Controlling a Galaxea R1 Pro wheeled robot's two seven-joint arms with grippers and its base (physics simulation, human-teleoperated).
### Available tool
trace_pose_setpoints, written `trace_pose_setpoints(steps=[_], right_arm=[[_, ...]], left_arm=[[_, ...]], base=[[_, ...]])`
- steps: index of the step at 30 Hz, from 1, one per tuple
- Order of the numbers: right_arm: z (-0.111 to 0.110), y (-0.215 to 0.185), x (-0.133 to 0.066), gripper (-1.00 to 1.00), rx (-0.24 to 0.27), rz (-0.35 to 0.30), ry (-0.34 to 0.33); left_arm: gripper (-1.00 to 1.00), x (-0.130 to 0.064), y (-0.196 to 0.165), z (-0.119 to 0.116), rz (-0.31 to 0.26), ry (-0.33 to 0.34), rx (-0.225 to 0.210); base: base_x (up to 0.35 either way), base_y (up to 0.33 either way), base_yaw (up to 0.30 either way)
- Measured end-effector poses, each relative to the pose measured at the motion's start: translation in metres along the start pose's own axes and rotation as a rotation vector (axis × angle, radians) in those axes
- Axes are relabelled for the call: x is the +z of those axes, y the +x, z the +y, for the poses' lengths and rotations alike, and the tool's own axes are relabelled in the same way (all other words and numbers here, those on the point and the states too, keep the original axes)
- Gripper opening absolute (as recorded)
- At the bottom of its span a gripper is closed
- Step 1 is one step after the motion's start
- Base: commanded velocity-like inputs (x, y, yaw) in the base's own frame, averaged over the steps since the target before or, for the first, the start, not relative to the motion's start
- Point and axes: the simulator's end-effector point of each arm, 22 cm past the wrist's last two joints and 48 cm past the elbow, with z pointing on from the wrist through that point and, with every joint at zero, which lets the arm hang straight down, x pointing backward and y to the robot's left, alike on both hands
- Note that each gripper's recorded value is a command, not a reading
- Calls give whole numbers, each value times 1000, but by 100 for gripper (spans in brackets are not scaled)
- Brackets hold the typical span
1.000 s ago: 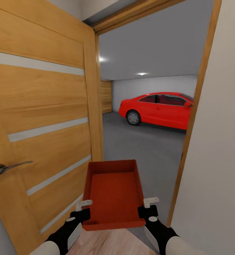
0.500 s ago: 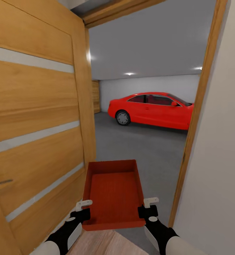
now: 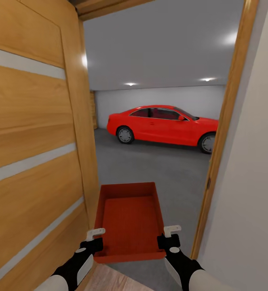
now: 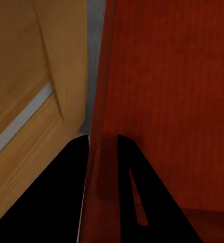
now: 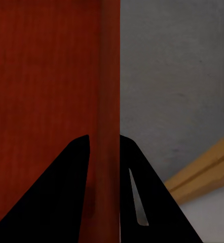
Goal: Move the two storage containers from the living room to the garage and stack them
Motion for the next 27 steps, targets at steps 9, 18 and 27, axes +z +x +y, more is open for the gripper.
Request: trace_pose_setpoints(steps=[9,18,27], right_arm=[[0,0,0,-100,0,0,0],[0,0,0,-100,0,0,0],[0,0,0,-100,0,0,0]], left_arm=[[-100,0,0,0,0,0,0],[-100,0,0,0,0,0,-1],[-100,0,0,0,0,0,0]], base=[[246,239,-243],[246,239,-242],[246,237,-242]])
